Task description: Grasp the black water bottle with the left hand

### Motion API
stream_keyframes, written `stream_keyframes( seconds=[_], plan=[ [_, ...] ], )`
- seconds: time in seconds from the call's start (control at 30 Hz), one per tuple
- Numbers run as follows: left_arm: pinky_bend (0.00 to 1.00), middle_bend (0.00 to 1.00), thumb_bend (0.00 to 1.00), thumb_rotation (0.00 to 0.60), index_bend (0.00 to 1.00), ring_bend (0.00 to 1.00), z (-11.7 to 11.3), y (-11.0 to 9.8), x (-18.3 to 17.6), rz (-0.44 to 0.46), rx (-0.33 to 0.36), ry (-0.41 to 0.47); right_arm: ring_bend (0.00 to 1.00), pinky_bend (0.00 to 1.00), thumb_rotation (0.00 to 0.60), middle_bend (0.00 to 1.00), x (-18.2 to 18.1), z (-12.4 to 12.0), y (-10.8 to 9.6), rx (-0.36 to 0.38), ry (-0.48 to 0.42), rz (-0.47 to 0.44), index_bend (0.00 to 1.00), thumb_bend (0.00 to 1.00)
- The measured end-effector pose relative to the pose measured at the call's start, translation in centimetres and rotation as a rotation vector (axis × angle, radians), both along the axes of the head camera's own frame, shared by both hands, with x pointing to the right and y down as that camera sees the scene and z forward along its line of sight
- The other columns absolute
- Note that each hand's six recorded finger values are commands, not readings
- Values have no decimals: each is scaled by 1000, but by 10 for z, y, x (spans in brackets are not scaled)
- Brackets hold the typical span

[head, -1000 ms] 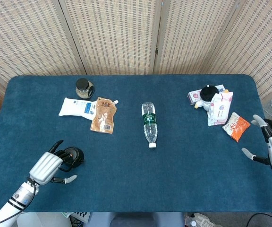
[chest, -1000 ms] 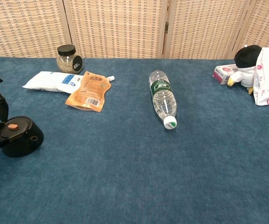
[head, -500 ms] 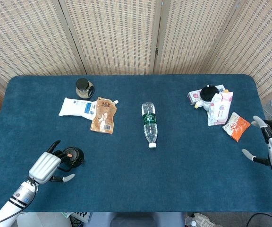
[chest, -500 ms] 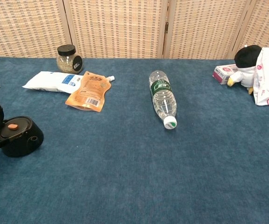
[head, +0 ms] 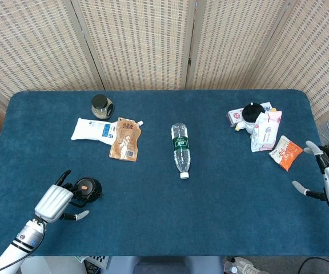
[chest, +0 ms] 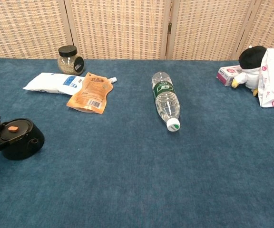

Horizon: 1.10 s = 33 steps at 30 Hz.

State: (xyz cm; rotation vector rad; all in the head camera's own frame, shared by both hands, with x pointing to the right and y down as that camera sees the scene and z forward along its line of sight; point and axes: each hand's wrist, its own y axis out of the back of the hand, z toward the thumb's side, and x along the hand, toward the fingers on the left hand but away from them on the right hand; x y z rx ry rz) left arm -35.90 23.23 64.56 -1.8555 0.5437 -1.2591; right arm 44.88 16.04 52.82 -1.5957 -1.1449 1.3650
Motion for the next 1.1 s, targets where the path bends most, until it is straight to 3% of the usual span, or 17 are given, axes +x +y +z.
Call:
stream_keyframes(
  seconds=[1.1],
  plan=[
    [0, 540, 162, 211, 540, 407, 17, 26, 7, -2, -64, -45, 138, 106, 600, 252, 6, 3, 9, -17, -15, 17, 102, 169]
  ],
)
